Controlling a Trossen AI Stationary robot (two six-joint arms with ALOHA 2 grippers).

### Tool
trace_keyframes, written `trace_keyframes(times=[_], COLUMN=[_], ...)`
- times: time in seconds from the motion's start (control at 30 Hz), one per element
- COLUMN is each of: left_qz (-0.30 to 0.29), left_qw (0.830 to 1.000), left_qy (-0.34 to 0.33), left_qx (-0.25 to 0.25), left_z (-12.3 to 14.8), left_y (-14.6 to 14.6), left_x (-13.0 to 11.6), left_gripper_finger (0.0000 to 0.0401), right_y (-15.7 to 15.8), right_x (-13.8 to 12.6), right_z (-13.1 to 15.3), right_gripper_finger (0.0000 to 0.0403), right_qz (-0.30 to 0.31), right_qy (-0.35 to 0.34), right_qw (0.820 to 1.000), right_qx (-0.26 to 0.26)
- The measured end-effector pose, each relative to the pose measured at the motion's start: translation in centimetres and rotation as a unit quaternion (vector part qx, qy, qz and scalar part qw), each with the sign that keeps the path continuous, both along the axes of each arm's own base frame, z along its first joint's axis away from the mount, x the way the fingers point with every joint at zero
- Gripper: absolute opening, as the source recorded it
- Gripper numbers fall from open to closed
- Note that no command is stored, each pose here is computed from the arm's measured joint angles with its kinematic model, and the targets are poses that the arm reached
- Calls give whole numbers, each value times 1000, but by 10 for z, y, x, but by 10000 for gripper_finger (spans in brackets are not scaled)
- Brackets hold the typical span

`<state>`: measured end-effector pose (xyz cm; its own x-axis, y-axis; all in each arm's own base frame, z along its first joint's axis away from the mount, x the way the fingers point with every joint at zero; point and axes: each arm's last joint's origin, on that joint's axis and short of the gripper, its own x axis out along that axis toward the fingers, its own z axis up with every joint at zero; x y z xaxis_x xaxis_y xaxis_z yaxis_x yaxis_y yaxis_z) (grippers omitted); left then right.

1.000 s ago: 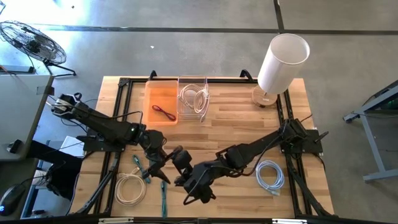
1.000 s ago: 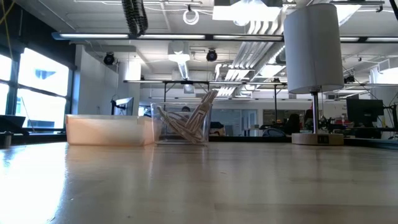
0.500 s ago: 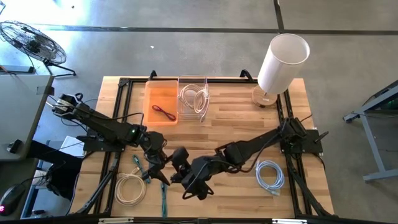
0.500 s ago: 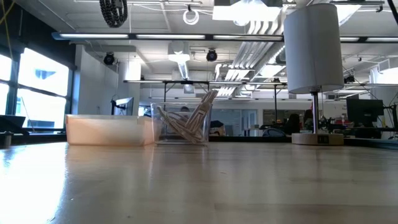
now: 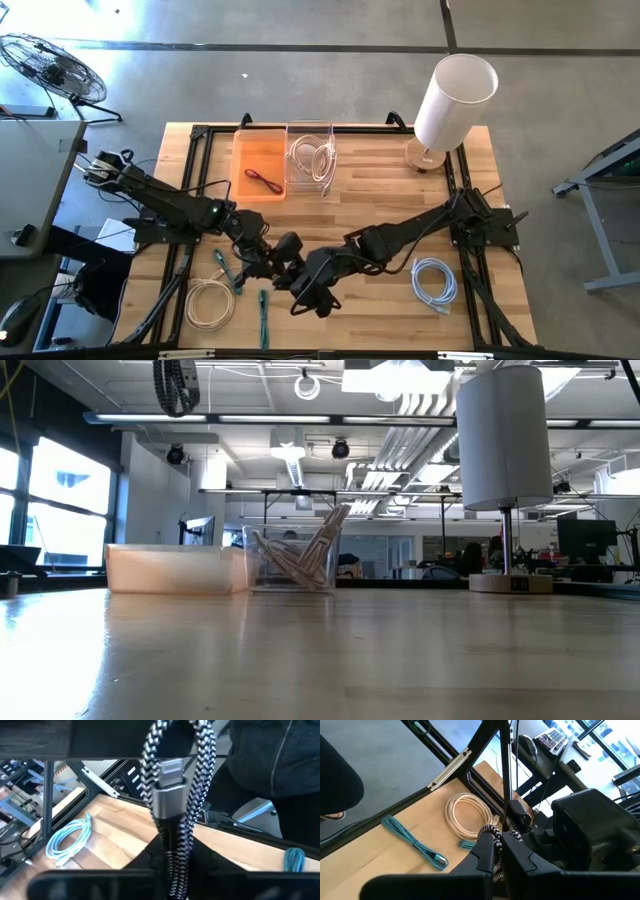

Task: Pick & Place USB Port
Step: Put the white and black charger cable into the orange bin

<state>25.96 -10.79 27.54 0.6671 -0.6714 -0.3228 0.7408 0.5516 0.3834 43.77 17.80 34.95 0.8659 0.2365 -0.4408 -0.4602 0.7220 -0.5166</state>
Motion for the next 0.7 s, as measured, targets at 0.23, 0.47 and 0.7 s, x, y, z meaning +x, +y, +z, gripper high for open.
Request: trace_keyframes(times=[0.23, 0.47, 0.7], left_qz=[29, 22, 66], left_qw=[999, 1000, 997], left_qy=[7, 14, 16], left_qx=[16, 16, 36], left_z=[-2, -4, -6], left_y=[2, 1, 3], left_x=[0, -1, 0], left_gripper_finger=[19, 20, 19], right_y=[-1, 11, 41], right_x=[-2, -15, -43], right_z=[-4, -9, -5], right_gripper_finger=[24, 121, 182], right_qz=[-36, -172, -365], right_qy=[30, 26, -60], right_qw=[999, 983, 909], right_qx=[14, -55, -190])
